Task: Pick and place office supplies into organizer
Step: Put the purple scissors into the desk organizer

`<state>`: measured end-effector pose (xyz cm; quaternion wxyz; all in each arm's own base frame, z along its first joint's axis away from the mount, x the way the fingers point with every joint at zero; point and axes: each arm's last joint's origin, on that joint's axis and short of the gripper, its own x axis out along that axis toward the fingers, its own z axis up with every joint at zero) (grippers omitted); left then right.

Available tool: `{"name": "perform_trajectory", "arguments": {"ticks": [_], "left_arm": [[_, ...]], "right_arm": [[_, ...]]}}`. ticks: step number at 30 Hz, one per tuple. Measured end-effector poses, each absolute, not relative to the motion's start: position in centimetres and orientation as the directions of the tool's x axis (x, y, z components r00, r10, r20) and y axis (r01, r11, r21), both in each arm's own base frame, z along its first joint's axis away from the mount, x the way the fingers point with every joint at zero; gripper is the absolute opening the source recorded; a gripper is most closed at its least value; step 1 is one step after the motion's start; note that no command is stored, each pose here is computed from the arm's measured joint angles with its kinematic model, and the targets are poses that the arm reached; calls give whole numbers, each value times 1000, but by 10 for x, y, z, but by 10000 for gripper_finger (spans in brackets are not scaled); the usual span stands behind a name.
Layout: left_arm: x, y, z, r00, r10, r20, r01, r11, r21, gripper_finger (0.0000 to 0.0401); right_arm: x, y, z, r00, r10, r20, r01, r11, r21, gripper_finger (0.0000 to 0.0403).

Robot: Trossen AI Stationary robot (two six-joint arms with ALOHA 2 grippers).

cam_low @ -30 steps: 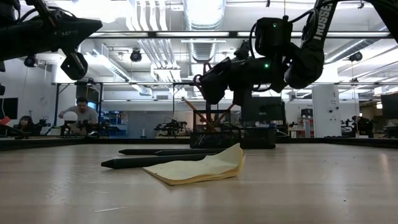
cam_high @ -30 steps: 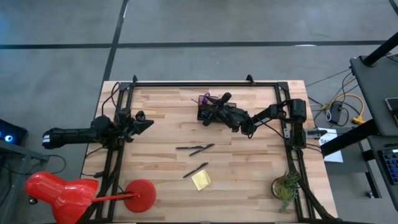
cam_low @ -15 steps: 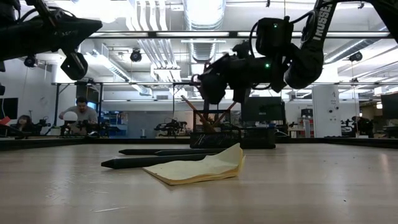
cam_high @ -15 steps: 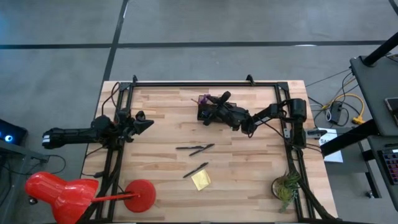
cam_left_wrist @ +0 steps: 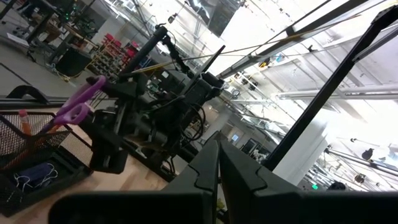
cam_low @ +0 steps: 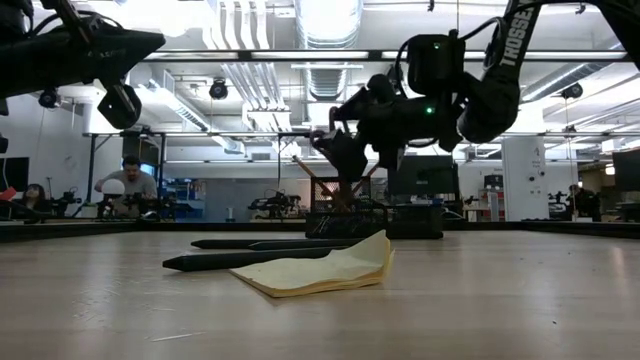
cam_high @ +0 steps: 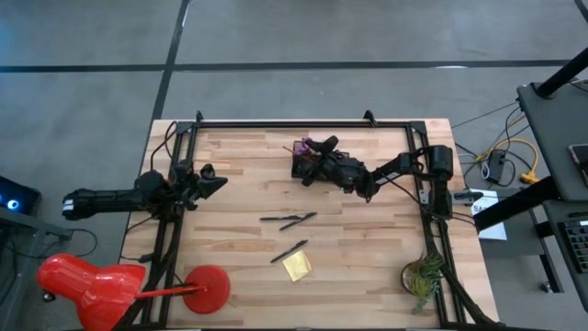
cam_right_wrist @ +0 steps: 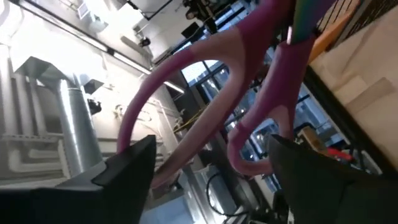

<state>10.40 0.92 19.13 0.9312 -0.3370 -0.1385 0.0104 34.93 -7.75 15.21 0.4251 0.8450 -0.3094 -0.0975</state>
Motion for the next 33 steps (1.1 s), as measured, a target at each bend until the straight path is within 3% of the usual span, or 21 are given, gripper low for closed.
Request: {"name": "perform_trajectory", "arguments": {"ticks": [9,29,33], "left_arm": [[104,9,191,961,113,251,74,773,-631,0],[104,9,191,962,113,249,73,773,-631,0],[104,9,191,962,113,250,73,773,-631,0]], "right_arm": [[356,-79,158,788,-605,110,-472,-480,739,357],[347,-77,138,801,-598,-12,-366,-506,781,359],[342,-74,138,830,-558,25,-370,-516,773,359]]}}
